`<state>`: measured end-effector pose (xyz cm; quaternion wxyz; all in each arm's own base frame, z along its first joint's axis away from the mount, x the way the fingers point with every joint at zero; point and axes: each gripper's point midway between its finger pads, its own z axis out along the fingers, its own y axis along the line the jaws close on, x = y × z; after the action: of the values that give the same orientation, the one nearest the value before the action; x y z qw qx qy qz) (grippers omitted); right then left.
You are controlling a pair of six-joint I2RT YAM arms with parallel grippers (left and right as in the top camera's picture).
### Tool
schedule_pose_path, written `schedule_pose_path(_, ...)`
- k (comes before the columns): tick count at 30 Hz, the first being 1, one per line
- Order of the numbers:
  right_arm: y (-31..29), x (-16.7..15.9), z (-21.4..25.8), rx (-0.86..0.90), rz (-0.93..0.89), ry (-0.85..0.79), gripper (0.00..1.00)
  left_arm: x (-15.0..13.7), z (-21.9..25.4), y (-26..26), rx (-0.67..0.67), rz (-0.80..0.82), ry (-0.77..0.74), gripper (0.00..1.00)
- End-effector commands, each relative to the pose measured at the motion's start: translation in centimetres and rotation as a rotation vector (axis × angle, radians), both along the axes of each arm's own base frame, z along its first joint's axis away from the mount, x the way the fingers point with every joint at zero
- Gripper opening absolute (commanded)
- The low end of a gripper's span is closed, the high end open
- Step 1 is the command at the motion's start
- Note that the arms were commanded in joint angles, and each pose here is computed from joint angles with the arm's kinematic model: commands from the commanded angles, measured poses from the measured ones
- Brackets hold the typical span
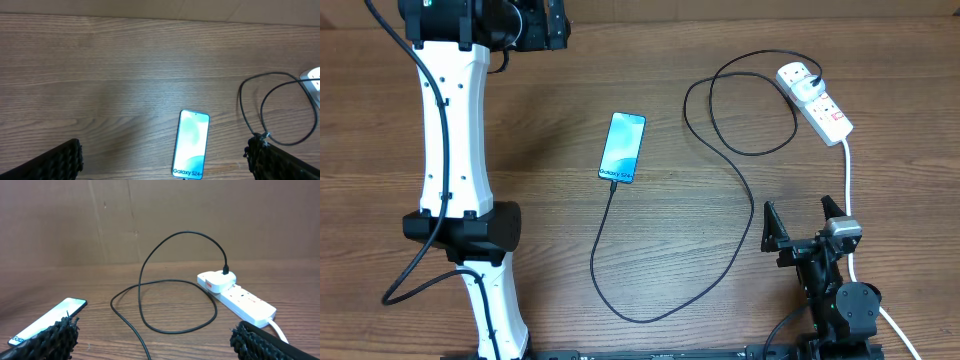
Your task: Plug charger to phone and switch on socket
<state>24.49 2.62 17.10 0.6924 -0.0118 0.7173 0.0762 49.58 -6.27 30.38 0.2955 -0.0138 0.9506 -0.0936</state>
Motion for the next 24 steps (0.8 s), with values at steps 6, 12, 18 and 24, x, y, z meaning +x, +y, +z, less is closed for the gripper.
schedule_pose_path(6, -0.36, 0.05, -0.11, -0.026, -0.018, -0.009, 1.0, 0.04, 0.03, -0.01, 0.0, 0.009, -0.001, 1.0)
schedule_pose_path(12, -0.36, 0.05, -0.11, -0.026, -0.018, -0.009, 1.0, 0.0, 0.03, -0.33, 0.0, 0.003, -0.001, 1.0)
schedule_pose_path(18, -0.36, 0.05, -0.11, -0.026, -0.018, -0.009, 1.0, -0.01, 0.03, -0.35, 0.0, 0.002, -0.001, 1.0)
schedule_pose_path(24, -0.36, 0.05, -0.11, -0.026, -0.018, -0.009, 1.0, 0.0, 0.03, -0.31, 0.0, 0.003, -0.001, 1.0)
